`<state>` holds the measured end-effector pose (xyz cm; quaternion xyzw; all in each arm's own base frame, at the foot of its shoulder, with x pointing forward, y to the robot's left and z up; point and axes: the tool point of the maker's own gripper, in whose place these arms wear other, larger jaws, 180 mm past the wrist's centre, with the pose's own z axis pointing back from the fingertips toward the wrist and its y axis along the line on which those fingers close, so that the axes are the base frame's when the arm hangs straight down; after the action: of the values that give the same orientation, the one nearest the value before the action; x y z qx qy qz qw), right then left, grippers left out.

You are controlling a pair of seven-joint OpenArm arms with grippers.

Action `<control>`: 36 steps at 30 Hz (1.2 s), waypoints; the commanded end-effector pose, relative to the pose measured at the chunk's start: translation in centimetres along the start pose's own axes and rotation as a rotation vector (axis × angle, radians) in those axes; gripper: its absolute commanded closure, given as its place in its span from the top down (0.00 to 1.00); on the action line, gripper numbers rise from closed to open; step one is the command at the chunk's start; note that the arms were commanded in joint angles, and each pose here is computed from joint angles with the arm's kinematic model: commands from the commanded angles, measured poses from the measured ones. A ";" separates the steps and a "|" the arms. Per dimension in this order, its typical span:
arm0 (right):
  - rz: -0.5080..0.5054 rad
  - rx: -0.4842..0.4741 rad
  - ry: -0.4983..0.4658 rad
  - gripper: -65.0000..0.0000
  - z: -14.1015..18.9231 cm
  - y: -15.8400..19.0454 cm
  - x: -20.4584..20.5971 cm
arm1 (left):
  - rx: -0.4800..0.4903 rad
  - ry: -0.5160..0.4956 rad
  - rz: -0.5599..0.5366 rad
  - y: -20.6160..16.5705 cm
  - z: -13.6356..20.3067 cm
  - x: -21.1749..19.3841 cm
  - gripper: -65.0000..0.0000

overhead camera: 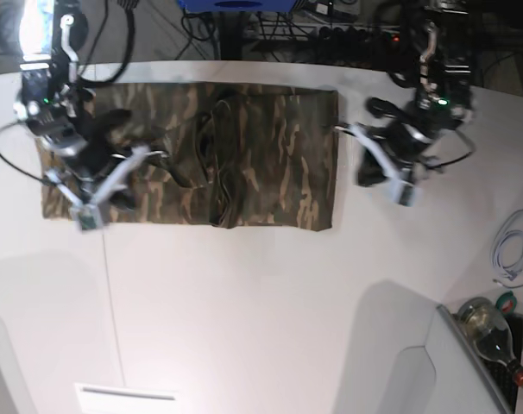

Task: Layout the t-shirt on the table in an organized manner, then fold the t-shirt properly
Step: 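Open the left gripper and raise it away from the shirt, then press the folded shirt flat with the right gripper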

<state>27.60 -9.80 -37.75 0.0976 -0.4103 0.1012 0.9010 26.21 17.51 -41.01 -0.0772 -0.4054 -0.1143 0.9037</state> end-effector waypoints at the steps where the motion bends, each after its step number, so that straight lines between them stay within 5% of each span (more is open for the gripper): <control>1: 0.032 0.049 -0.049 0.02 -0.4 1.7 2.3 | 0.035 -0.026 0.016 1.7 0.4 0.5 0.00; 6: 0.166 0.280 -0.046 0.02 -2.8 11.6 5.8 | 0.120 0.016 0.054 5.7 1.4 -1.5 0.00; 9: 0.139 0.336 0.003 0.02 -5.7 14.3 5.8 | 0.131 0.019 0.062 6.1 1.5 -1.7 0.00; 15: 0.007 0.320 0.094 0.02 -9.9 12.5 3.1 | 0.217 0.034 0.106 9.1 3.5 -3.2 0.00; 19: -0.126 0.270 0.116 0.02 -11.4 8.0 1.4 | 0.293 0.053 0.168 12.1 4.8 -4.9 0.00; 27: -0.247 0.163 0.161 0.02 -12.0 2.6 -2.0 | 0.226 0.069 0.175 13.2 5.9 -6.7 0.00; 34: -0.176 0.168 -0.032 0.02 -7.5 3.4 4.2 | 0.252 0.061 0.182 14.5 6.8 -6.7 0.00; 36: -0.134 0.228 0.010 0.02 -6.7 6.3 4.7 | 0.253 0.064 0.182 14.6 6.8 -6.8 0.00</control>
<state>32.89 -2.83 -39.42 0.2046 -0.3613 0.0835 0.9059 20.08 33.54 -43.53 0.0001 -0.3570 0.0209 0.9339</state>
